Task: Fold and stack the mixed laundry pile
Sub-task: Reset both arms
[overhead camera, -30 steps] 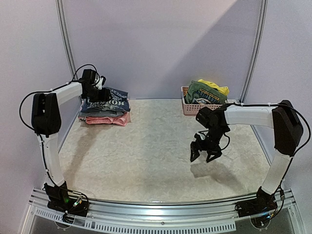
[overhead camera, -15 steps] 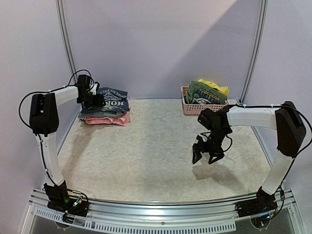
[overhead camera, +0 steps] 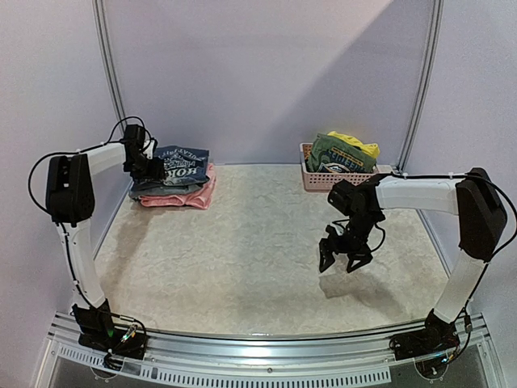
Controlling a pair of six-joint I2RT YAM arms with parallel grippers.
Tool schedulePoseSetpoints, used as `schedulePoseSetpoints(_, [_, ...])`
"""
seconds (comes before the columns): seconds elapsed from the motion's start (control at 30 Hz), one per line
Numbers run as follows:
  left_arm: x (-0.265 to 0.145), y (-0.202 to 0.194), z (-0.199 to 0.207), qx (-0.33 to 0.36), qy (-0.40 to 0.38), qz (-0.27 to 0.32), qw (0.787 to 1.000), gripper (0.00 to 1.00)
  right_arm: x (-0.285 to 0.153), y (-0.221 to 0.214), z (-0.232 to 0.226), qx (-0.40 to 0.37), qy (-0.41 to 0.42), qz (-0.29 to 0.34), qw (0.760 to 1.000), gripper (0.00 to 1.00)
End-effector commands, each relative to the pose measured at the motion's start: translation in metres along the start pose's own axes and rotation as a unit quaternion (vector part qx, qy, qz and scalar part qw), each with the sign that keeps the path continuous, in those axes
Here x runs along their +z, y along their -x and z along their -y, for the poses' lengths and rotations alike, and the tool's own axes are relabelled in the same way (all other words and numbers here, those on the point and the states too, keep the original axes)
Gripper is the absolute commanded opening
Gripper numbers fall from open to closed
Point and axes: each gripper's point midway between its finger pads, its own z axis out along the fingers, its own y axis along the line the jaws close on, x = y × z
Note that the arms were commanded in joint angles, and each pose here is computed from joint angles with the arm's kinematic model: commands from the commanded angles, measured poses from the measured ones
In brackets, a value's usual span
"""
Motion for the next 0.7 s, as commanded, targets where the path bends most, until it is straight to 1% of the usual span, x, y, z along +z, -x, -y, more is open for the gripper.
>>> schedulePoseSetpoints(0.0, [-0.059, 0.028, -0.031, -0.013, 0.066, 0.037, 0.997, 0.68, -0.026, 0.016, -0.011, -0.01, 0.003, 0.039, 0.999, 0.9])
schedulePoseSetpoints(0.2, [-0.114, 0.039, -0.023, -0.024, 0.062, 0.067, 0.996, 0.7, -0.062, 0.039, -0.026, -0.028, 0.0, 0.088, 0.996, 0.94])
schedulePoseSetpoints(0.33, [-0.149, 0.037, 0.001, -0.01, 0.048, 0.082, 0.995, 0.75, -0.09, 0.054, -0.036, -0.039, -0.006, 0.127, 0.991, 0.96])
schedulePoseSetpoints(0.37, [-0.158, 0.035, 0.006, -0.007, 0.044, 0.085, 0.995, 0.77, -0.097, 0.056, -0.038, -0.041, -0.006, 0.135, 0.99, 0.98])
schedulePoseSetpoints(0.43, [-0.173, 0.031, 0.017, -0.005, 0.037, 0.091, 0.995, 0.84, -0.113, 0.062, -0.042, -0.045, -0.009, 0.156, 0.987, 0.99])
schedulePoseSetpoints(0.47, [-0.178, 0.026, 0.021, -0.004, 0.032, 0.091, 0.995, 0.96, -0.121, 0.065, -0.044, -0.046, -0.009, 0.167, 0.985, 0.99])
schedulePoseSetpoints(0.5, [-0.185, 0.023, 0.026, -0.003, 0.027, 0.093, 0.995, 0.99, -0.129, 0.067, -0.046, -0.047, -0.009, 0.177, 0.983, 0.99])
schedulePoseSetpoints(0.67, [-0.215, 0.008, 0.055, 0.007, 0.0, 0.101, 0.995, 1.0, -0.171, 0.079, -0.054, -0.049, -0.017, 0.239, 0.97, 0.99])
